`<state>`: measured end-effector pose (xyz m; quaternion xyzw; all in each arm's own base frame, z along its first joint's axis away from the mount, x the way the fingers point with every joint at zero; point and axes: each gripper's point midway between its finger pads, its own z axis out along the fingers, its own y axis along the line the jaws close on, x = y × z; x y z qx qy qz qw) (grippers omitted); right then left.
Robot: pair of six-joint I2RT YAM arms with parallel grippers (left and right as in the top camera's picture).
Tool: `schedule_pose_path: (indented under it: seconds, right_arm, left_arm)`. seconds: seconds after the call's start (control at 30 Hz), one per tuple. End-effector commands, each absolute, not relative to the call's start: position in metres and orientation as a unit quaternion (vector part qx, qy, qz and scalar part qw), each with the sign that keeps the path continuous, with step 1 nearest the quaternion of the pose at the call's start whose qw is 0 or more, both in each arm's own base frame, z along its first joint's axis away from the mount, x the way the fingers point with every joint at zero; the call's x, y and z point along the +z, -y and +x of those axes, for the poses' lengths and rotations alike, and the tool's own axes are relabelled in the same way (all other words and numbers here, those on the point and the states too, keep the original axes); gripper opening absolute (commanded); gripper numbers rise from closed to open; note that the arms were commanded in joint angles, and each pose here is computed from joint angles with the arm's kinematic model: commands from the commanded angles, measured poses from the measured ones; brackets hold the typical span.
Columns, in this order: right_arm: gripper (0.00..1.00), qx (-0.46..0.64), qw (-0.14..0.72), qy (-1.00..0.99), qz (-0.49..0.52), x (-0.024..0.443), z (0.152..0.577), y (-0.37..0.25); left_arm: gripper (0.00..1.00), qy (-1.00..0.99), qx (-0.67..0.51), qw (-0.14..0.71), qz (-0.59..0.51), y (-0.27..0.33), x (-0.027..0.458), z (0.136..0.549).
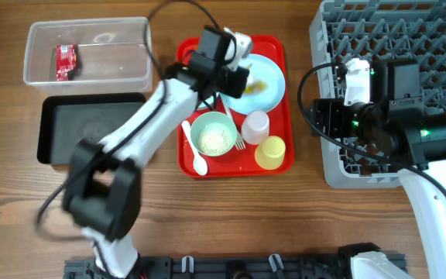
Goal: Sort waste into correct bins and load items into the dishwasher rack
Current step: 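Grasp the yellow wrapper with the left gripper and drop it in the clear bin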
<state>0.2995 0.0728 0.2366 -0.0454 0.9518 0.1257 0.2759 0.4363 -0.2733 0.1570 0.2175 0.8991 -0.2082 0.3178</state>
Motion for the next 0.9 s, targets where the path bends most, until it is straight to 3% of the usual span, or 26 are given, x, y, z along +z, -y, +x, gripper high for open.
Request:
schedule_pose_path:
  seconds: [0.0, 0.2, 0.53, 0.6, 0.63, 0.67, 0.7, 0.87]
  right_arm:
    - [0.88, 0.119, 0.289, -0.949, -0.035, 0.244, 0.302, -0.068]
    - [0.88, 0.12, 0.289, -0.949, -0.035, 0.245, 0.302, -0.069]
    - [0.88, 0.12, 0.29, -0.949, -0.035, 0.245, 0.302, -0.069]
    - [0.88, 0.12, 0.29, -0.949, -0.035, 0.245, 0.302, -0.069]
    - [0.88, 0.12, 0.29, -0.949, -0.035, 0.245, 0.302, -0.069]
    - [0.88, 0.12, 0.289, -0.949, -0.035, 0.245, 0.302, -0.069]
    - [0.88, 0.12, 0.288, -0.949, -0.035, 0.244, 0.302, -0.069]
    - [0.88, 0.12, 0.289, -0.949, -0.035, 0.244, 0.302, -0.069]
  left_arm:
    - [0.04, -0.885, -0.158, 0.411, 0.155, 0.224, 0.237, 0.451]
    - [0.04, -0.882, -0.061, 0.463, 0.065, 0.142, 0.267, 0.472]
    - [0.04, -0.885, 0.015, 0.461, -0.065, 0.002, 0.25, 0.505]
    - [0.18, -0.883, 0.024, 0.461, -0.082, -0.018, 0.244, 0.511]
    - [0.38, -0.882, 0.027, 0.461, -0.089, -0.025, 0.241, 0.514]
    - [0.62, -0.882, 0.029, 0.46, -0.093, -0.031, 0.237, 0.517]
    - [1.0, -0.883, 0.029, 0.458, -0.095, -0.034, 0.233, 0.518]
    - [1.0, -0.889, -0.009, 0.451, -0.076, -0.018, 0.226, 0.521]
